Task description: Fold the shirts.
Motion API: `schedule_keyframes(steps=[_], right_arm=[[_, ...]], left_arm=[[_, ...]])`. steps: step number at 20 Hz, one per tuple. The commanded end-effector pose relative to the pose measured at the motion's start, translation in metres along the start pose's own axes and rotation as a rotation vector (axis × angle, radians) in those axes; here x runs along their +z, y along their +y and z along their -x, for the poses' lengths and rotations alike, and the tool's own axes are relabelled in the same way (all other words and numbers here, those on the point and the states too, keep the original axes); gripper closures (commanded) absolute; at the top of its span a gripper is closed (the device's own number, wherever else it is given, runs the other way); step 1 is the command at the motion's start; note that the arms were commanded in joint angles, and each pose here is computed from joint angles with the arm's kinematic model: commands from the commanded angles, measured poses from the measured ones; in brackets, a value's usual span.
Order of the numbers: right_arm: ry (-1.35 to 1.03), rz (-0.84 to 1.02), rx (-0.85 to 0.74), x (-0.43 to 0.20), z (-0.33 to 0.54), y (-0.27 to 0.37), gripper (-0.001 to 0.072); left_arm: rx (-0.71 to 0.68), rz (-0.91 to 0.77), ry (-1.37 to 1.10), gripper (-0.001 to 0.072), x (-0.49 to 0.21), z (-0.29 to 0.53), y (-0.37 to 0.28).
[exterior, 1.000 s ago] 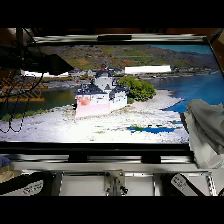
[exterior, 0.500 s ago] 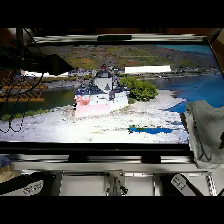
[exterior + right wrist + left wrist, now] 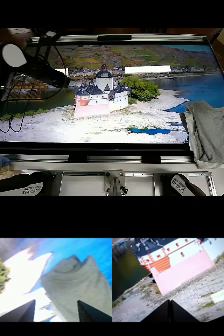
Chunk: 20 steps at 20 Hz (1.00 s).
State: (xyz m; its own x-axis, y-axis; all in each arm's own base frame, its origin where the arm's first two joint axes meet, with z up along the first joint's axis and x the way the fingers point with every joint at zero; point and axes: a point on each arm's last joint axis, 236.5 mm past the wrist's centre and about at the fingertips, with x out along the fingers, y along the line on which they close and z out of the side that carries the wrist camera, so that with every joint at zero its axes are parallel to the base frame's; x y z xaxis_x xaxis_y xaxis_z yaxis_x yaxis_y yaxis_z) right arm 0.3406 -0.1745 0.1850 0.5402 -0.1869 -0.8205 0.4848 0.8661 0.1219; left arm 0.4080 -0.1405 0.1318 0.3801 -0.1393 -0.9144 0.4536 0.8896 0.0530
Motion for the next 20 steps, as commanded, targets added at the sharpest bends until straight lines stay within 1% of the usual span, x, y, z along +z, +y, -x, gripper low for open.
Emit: schedule_keyframes(steps=[1,2,3,5,9,14,20], right_arm=[[0.138,0.266,0.136,-0.042,-0.016,0.115,0.0088],[0.258,0.321,0.134,-0.076,-0.032,0.133,0.0087],[0.361,0.349,0.160,-0.105,-0.044,0.152,0.0087],[0.488,0.378,0.211,-0.141,-0.063,0.184,0.0087],[0.532,0.475,0.226,-0.167,-0.072,0.213,0.0087],[0.538,0.503,0.246,-0.175,-0.068,0.223,0.0087],[0.537,0.503,0.242,-0.175,-0.068,0.222,0.0087]], left_arm=[[0.204,0.023,0.282,0.0577,-0.048,-0.031,0.034],[0.207,0.059,0.302,0.0358,-0.051,-0.038,0.034],[0.212,0.100,0.307,-0.0013,-0.052,-0.042,0.034],[0.205,0.115,0.293,-0.0013,-0.050,-0.043,0.032],[0.177,0.079,0.206,-0.0013,-0.034,-0.034,0.027],[0.067,0.085,0.161,-0.0013,-0.027,-0.048,0.001],[0.048,0.036,0.201,-0.0013,-0.042,-0.063,-0.002]])
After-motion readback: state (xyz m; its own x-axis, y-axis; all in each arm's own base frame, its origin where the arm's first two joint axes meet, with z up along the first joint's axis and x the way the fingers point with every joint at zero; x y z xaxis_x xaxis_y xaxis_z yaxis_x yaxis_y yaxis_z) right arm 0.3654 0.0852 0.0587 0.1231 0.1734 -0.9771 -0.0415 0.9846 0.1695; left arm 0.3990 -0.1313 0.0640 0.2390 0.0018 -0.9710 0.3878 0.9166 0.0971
